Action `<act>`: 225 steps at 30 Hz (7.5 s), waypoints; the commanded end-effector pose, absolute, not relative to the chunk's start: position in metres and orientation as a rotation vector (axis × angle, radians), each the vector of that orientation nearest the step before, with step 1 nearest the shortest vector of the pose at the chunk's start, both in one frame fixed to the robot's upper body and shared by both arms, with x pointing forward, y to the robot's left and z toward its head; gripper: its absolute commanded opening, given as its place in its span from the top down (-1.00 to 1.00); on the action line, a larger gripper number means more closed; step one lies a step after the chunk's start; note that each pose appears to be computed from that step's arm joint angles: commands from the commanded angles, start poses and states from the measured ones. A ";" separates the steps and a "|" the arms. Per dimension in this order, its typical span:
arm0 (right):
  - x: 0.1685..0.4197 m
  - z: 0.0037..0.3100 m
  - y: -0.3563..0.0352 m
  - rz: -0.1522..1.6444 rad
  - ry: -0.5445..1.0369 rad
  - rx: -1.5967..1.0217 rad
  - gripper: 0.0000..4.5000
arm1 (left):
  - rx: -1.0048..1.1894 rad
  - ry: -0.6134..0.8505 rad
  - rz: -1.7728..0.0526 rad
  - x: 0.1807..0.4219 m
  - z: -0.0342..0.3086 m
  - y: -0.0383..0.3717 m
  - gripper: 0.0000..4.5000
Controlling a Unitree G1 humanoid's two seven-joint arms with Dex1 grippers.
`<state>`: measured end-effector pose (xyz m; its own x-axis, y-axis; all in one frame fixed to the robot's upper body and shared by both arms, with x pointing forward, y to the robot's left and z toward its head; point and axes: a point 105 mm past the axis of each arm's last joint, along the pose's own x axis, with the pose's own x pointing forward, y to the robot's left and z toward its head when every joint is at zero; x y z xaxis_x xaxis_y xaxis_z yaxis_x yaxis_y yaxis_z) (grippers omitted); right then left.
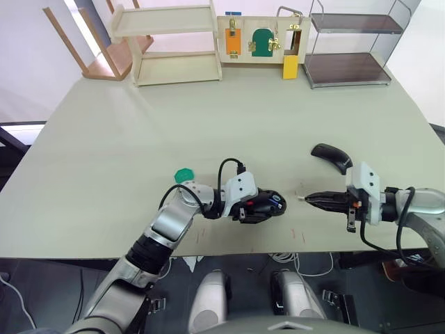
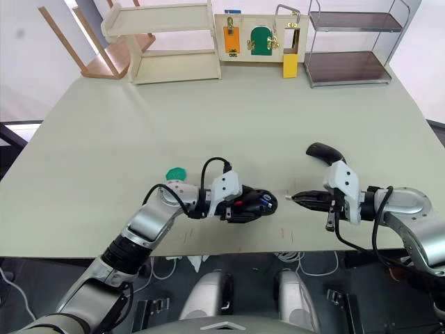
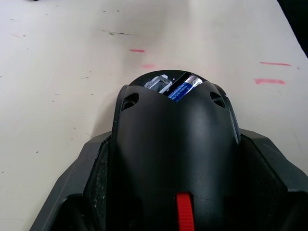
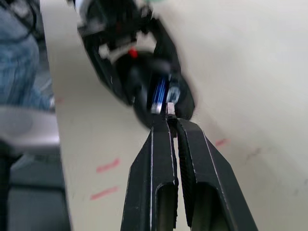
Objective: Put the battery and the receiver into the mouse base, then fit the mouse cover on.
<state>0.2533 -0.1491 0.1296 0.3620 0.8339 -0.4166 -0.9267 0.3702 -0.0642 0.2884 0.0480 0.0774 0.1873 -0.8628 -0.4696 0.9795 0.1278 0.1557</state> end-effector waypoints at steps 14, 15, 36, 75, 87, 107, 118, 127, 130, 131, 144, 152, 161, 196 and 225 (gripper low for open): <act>0.280 0.156 -0.123 0.987 0.715 -0.277 1.00 | 0.535 0.354 -1.484 0.289 0.071 0.047 -0.31; 0.278 0.156 -0.122 0.985 0.773 -0.285 1.00 | 0.543 0.353 -1.485 0.289 0.070 0.047 -0.31; 0.299 0.166 -0.092 0.886 1.166 -0.349 1.00 | 0.543 0.326 -1.484 0.298 0.070 0.042 -0.31; 0.301 0.158 -0.062 0.785 1.187 -0.371 1.00 | 0.584 0.377 -1.458 0.292 0.068 0.042 -0.31; 0.291 0.152 -0.062 0.826 1.205 -0.415 1.00 | 0.574 0.388 -1.454 0.291 0.067 0.043 -0.31; 0.299 0.148 -0.064 0.795 1.136 -0.486 1.00 | 0.563 0.398 -1.459 0.288 0.068 0.043 -0.31; 0.294 0.145 -0.066 0.822 1.145 -0.505 1.00 | 0.554 0.400 -1.455 0.289 0.068 0.044 -0.31; 0.293 0.145 -0.064 0.831 1.153 -0.500 1.00 | 0.551 0.401 -1.455 0.289 0.068 0.044 -0.31; 0.293 0.145 -0.061 0.839 1.151 -0.499 1.00 | 0.547 0.403 -1.454 0.289 0.068 0.044 -0.31; 0.293 0.145 -0.060 0.840 1.151 -0.498 1.00 | 0.545 0.404 -1.453 0.289 0.068 0.044 -0.31; 0.294 0.147 -0.059 0.838 1.152 -0.488 1.00 | 0.547 0.403 -1.453 0.290 0.068 0.043 -0.31; 0.297 0.148 -0.053 0.837 1.135 -0.457 1.00 | 0.547 0.405 -1.459 0.289 0.068 0.044 -0.31; 0.294 0.149 -0.053 0.852 1.147 -0.458 1.00 | 0.543 0.406 -1.458 0.288 0.068 0.043 -0.31; 0.293 0.145 -0.060 0.829 1.148 -0.495 1.00 | 0.538 0.405 -1.457 0.291 0.068 0.043 -0.31; 0.292 0.143 -0.062 0.837 1.135 -0.499 0.03 | 0.529 0.407 -1.461 0.290 0.068 0.042 -0.31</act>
